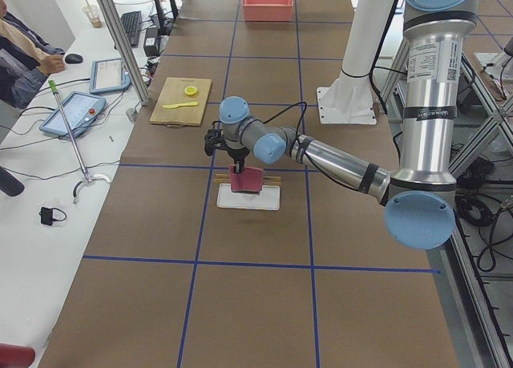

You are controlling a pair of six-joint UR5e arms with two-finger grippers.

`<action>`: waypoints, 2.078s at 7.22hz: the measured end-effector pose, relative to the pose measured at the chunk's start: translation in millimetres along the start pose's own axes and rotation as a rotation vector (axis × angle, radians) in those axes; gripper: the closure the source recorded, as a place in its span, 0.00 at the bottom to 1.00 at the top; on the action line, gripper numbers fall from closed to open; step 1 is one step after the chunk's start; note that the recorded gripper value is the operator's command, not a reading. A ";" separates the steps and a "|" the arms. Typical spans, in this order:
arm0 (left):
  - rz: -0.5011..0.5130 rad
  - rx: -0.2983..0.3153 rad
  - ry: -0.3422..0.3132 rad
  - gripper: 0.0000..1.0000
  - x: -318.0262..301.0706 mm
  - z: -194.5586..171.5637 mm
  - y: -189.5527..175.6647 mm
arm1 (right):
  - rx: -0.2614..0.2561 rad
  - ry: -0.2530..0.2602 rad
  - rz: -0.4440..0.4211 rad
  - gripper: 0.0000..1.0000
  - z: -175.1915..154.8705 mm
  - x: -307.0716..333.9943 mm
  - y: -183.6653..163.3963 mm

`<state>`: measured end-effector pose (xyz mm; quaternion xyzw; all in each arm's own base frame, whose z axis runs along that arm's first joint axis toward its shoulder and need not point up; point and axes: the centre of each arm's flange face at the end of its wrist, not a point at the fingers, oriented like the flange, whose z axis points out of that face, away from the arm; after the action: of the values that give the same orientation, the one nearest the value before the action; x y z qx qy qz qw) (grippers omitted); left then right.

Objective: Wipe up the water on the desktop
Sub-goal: 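Lower the left gripper onto the pink cloth on the white rack and grasp it, then lift the pink cloth with the left gripper toward the cutting board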

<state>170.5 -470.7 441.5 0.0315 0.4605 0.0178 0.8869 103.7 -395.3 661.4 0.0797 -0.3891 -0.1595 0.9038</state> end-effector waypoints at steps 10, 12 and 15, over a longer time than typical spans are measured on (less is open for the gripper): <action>-0.326 0.004 0.204 1.00 491.5 -36.0 -55.2 | 0.173 -0.251 -0.182 0.01 -85.1 -238.7 -146.0; -0.365 0.008 0.204 1.00 532.7 -36.1 -66.5 | 0.190 -0.301 -0.323 0.00 -98.6 -311.9 -189.5; -0.451 0.012 0.194 1.00 544.6 -32.6 -75.1 | 0.171 -0.348 -0.334 0.00 -102.7 -409.4 -239.4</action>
<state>457.3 -511.4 -26.8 -0.0686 0.5390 -0.1804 0.8199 -140.4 -473.9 249.4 0.1903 -0.5322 -0.2846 0.7743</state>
